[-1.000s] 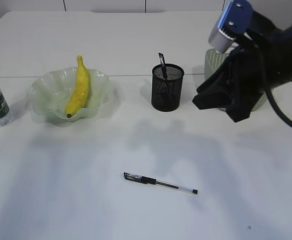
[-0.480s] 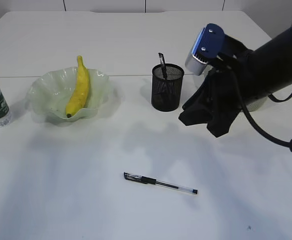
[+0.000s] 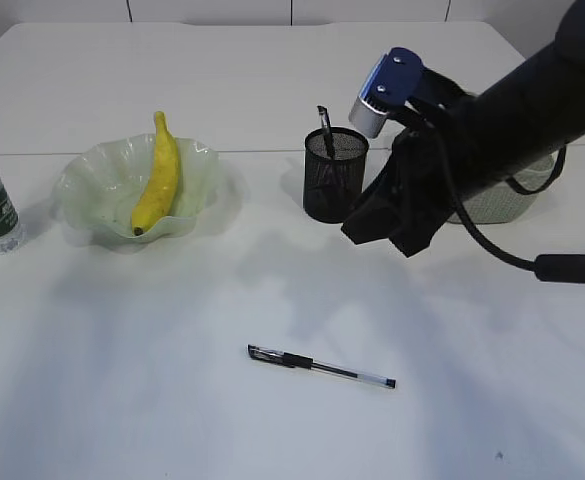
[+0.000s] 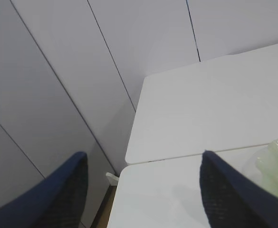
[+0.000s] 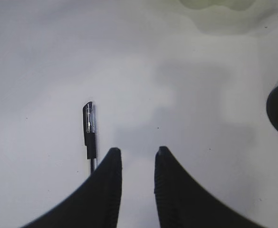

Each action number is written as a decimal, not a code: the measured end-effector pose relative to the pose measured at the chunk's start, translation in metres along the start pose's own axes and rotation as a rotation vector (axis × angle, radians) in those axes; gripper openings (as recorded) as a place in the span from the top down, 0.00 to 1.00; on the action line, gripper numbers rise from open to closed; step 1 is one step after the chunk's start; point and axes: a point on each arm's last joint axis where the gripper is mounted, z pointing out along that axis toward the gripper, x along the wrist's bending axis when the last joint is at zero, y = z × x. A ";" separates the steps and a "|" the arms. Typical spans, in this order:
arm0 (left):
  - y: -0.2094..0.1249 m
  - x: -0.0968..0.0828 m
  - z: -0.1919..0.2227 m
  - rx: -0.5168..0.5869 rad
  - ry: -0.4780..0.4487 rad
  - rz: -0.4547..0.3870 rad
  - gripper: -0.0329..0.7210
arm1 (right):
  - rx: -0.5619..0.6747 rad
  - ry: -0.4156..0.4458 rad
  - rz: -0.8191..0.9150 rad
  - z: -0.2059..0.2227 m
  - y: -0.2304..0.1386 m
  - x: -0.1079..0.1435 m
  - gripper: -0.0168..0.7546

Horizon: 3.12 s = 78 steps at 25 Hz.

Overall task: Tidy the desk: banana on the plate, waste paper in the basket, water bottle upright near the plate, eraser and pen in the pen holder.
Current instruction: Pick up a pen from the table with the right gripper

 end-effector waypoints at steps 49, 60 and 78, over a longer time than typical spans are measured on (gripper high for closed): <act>-0.001 0.000 0.000 0.007 0.001 0.000 0.27 | 0.290 0.146 0.042 0.121 -0.013 0.051 0.74; -0.001 0.000 0.000 0.013 0.002 0.002 0.27 | 0.316 0.085 0.004 0.127 0.001 0.034 0.74; -0.001 0.000 0.000 0.015 0.002 0.002 0.27 | 0.371 0.121 0.009 0.136 -0.009 0.036 0.74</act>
